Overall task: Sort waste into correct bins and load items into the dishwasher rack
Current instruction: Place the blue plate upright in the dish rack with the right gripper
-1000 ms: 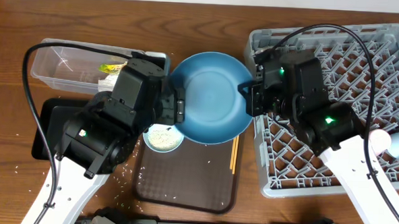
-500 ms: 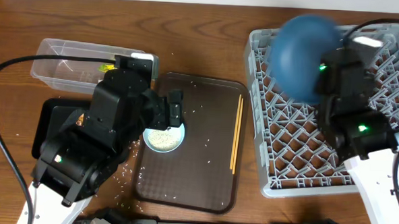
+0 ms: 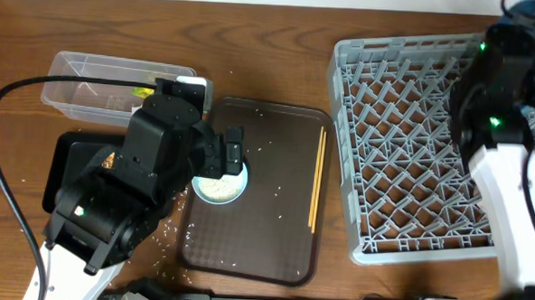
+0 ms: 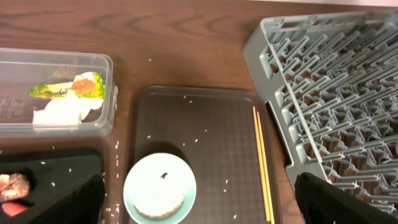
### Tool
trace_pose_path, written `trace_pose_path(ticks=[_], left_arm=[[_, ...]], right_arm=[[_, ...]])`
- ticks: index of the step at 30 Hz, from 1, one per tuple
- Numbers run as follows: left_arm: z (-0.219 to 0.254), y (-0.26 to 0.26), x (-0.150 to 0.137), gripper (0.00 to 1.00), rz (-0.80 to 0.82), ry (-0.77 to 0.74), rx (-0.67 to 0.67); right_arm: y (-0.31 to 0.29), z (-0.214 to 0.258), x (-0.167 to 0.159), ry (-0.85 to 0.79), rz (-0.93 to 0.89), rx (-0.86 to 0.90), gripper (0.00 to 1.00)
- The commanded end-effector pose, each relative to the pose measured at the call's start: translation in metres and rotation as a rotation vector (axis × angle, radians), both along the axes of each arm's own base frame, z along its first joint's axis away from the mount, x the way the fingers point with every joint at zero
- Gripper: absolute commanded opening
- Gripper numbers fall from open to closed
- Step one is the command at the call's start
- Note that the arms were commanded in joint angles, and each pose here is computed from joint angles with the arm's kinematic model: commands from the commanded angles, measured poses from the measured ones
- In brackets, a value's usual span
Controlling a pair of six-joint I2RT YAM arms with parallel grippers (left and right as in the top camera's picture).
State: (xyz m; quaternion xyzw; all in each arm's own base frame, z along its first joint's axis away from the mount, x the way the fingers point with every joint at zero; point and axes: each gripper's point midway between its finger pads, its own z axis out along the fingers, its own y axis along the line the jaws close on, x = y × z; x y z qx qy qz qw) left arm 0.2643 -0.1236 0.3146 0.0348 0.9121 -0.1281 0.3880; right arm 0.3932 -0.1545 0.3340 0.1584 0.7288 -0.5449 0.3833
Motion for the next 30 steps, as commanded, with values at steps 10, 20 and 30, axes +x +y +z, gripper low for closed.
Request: trace_pose_path(ticks=[10,20,30], left_arm=[[0.006,0.0,0.0,0.98,-0.007,-0.014,0.001],[0.006,0.0,0.0,0.98,-0.008,-0.013,0.002],[0.003,0.001,-0.002,0.98,-0.007,-0.003,0.008]], right_arm=[[-0.006,-0.04,0.035,0.349,0.008,-0.149,0.01],[0.006,-0.08,0.056,0.439,0.053,-0.152,0.08],[0.023,-0.1,0.068,0.51,0.152,-0.144,0.49]])
